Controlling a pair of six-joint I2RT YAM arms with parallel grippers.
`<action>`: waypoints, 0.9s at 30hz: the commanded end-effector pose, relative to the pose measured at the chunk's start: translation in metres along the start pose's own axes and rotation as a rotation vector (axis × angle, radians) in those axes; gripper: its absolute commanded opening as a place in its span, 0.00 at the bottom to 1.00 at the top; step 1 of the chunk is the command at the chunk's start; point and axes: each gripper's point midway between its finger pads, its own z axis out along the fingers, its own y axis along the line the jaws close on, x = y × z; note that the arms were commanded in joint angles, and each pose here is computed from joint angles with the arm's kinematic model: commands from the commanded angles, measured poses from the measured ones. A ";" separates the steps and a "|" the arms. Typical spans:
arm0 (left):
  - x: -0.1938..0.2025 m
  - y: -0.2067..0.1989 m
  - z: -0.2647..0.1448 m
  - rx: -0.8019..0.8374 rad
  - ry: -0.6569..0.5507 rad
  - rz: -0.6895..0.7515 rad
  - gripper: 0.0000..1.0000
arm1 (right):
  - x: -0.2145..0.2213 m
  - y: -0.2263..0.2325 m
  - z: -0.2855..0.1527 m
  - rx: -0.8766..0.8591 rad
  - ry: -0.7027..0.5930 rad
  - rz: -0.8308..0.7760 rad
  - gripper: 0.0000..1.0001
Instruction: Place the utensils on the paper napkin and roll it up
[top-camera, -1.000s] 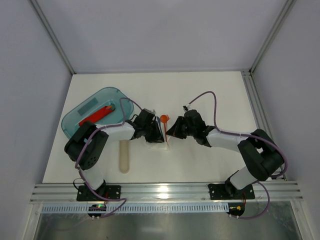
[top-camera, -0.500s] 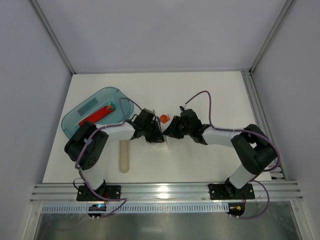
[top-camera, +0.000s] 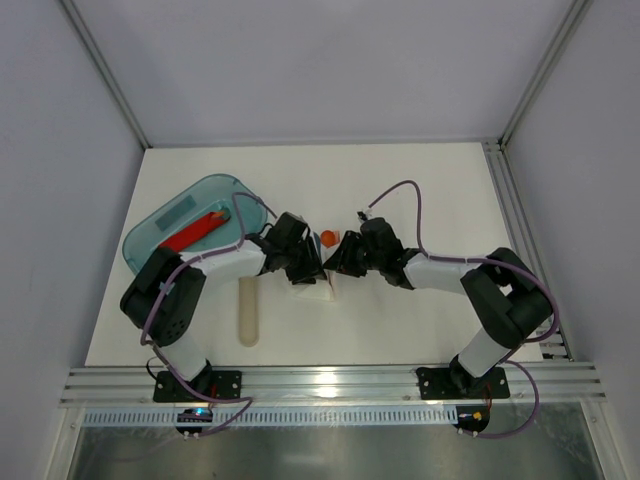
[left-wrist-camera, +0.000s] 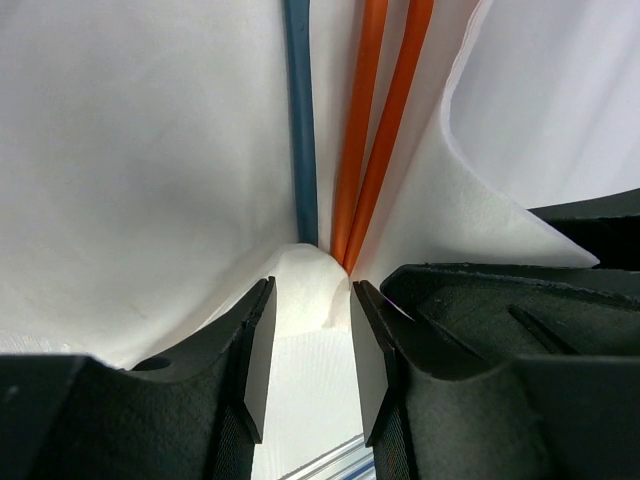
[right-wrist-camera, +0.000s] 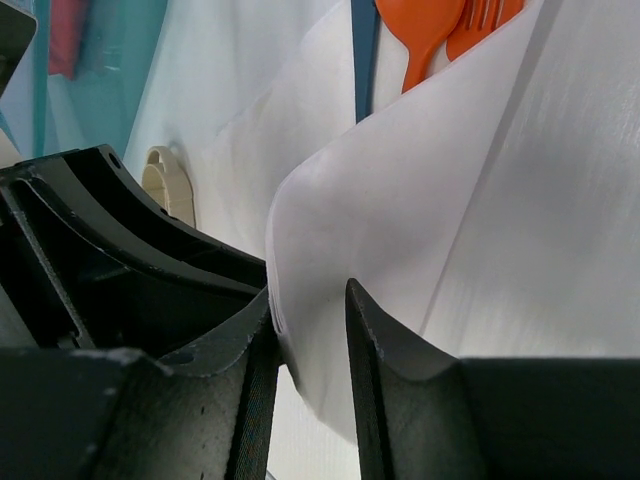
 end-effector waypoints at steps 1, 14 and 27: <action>-0.018 -0.016 -0.017 0.031 -0.056 -0.020 0.40 | -0.007 0.020 -0.007 -0.070 -0.033 -0.040 0.34; -0.044 0.009 -0.034 -0.027 -0.109 -0.052 0.41 | 0.003 0.026 0.002 -0.035 -0.006 -0.084 0.34; -0.077 -0.024 -0.058 0.064 -0.163 0.004 0.50 | 0.015 0.035 0.013 -0.007 0.026 -0.159 0.39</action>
